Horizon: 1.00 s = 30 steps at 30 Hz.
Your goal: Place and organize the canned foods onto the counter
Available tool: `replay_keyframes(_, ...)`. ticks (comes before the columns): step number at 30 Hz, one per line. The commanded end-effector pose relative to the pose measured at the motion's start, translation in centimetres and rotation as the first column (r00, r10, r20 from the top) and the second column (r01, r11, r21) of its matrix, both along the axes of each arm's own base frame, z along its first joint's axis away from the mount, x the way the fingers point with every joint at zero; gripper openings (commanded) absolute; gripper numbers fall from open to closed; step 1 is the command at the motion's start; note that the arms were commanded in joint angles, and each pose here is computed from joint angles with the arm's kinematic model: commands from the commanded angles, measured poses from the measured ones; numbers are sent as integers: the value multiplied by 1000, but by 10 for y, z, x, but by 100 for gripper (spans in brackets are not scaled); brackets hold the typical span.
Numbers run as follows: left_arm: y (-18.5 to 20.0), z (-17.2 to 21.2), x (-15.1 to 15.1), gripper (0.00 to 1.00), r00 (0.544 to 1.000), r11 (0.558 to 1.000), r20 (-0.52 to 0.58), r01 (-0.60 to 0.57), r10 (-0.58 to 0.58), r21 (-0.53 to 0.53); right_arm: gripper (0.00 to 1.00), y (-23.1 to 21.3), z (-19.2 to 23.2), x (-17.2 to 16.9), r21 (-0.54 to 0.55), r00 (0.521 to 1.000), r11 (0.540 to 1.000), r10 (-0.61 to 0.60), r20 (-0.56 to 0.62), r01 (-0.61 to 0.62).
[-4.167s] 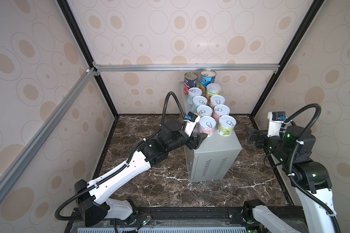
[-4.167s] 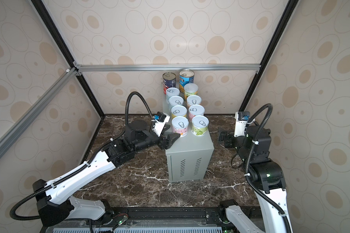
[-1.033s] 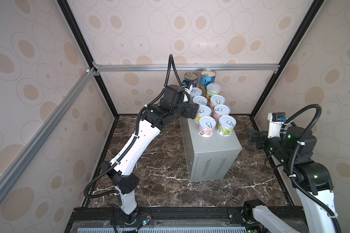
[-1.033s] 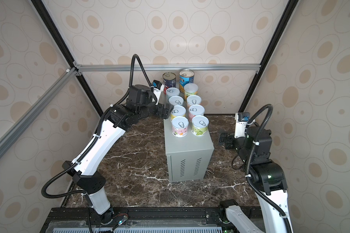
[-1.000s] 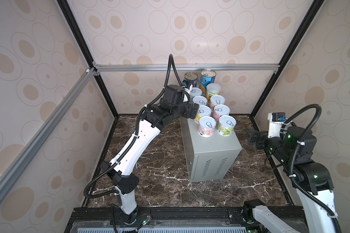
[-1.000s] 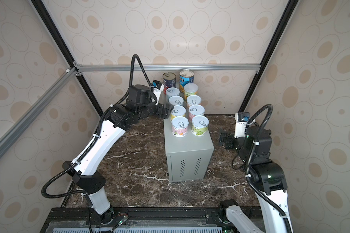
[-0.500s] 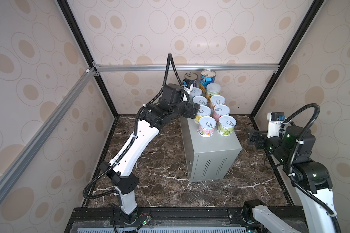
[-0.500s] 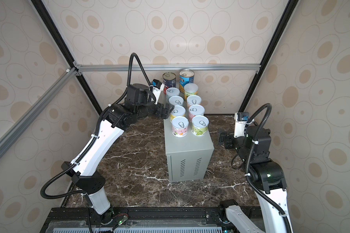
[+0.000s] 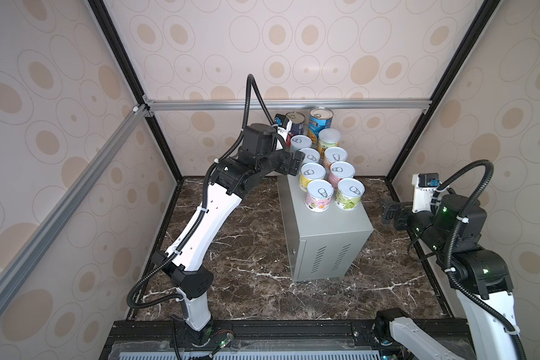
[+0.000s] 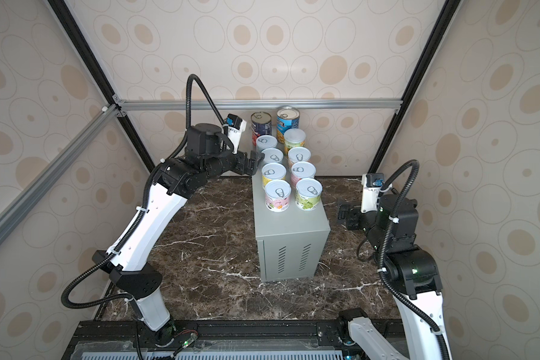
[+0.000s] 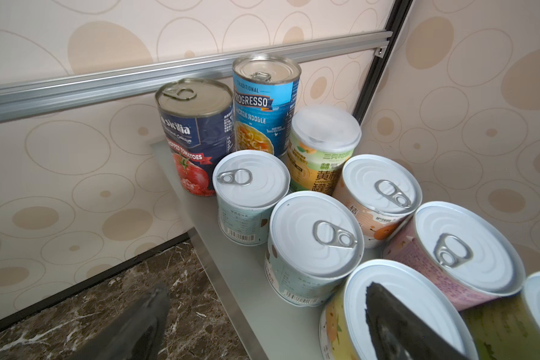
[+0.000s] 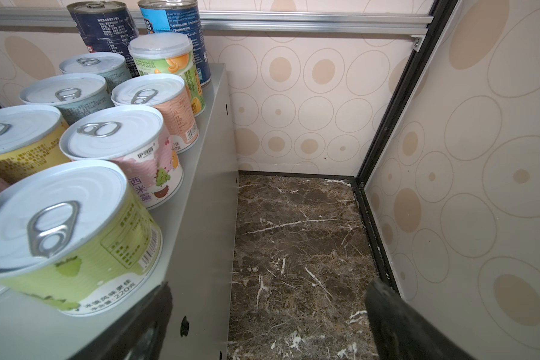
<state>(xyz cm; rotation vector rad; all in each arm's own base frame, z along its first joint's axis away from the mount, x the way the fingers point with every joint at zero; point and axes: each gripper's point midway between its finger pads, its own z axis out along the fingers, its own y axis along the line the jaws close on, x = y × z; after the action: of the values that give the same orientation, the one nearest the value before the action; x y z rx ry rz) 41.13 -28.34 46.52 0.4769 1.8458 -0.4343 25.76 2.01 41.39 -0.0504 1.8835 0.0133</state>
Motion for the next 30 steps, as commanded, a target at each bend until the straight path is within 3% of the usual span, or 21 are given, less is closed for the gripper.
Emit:
replay_keyframes(1, 1, 16, 11, 98, 998, 1000, 68, -8, 9, -19, 100, -4, 5, -4, -1, 1000, 1000, -17, 18, 17)
replay_keyframes(30, 1, -21, 50, 98, 999, 999, 14, -37, 37, -8, 100, -5, 3, -5, -5, 1000, 1000, -20, 17, 20)
